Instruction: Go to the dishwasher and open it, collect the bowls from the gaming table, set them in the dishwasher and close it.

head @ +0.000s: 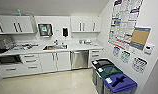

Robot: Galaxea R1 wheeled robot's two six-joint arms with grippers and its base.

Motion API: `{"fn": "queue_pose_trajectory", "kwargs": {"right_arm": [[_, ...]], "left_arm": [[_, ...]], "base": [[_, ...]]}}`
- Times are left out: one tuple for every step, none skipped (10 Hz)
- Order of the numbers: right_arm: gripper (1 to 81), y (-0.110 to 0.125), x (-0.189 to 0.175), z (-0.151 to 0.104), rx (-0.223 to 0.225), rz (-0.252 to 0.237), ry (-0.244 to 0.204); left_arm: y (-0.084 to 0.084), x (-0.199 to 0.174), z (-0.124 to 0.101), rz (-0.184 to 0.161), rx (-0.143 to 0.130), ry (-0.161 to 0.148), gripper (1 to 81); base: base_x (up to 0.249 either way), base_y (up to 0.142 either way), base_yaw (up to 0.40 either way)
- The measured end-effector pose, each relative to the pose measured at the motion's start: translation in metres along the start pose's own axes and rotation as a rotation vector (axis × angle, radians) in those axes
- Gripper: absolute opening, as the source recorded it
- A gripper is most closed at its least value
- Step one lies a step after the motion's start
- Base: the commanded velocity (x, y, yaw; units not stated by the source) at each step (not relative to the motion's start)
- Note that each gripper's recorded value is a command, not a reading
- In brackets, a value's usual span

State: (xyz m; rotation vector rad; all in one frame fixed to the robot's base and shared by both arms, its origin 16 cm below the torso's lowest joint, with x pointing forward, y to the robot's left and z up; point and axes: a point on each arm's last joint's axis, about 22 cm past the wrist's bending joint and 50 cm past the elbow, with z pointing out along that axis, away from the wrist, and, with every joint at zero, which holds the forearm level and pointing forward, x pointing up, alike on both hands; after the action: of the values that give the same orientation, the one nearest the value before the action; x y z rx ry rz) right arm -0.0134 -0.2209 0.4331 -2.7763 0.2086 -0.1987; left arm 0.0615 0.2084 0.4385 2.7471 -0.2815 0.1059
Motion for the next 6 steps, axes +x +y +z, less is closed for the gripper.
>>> {"fn": "queue_pose_trajectory", "kwargs": {"right_arm": [[81.1,0.0003,-0.0005,-0.0002,0.000,0.000,-0.001],[81.1,0.0005,-0.0005,-0.0002,0.000,0.000,-0.001],[81.1,-0.0016,-0.0001,0.0002,0.003,0.000,0.000],[81.1,-0.0018,0.0003,0.0002,0.004,0.000,0.000],[81.1,-0.0017,-0.0011,0.0001,0.004,0.000,-0.001],[81.1,-0.0025,-0.0030,0.0001,0.005,0.001,-0.003]], "left_arm": [[0.0005,-0.0005,0.0001,0.000,-0.001,-0.001,81.1],[0.0007,-0.0004,0.0001,0.000,-0.001,0.000,81.1],[0.0001,-0.0001,0.0000,0.000,0.000,0.000,81.1],[0.0011,0.0001,0.0003,0.000,-0.002,0.000,81.1],[0.0017,-0.0011,0.0005,0.000,-0.002,-0.001,81.1],[0.0026,-0.0025,0.0007,-0.001,-0.003,-0.003,81.1]], "base": [[0.110,0.000,0.000],[0.110,0.000,0.000],[0.110,0.000,0.000],[0.117,0.000,0.000],[0.126,0.000,0.000],[0.126,0.000,0.000]]}}
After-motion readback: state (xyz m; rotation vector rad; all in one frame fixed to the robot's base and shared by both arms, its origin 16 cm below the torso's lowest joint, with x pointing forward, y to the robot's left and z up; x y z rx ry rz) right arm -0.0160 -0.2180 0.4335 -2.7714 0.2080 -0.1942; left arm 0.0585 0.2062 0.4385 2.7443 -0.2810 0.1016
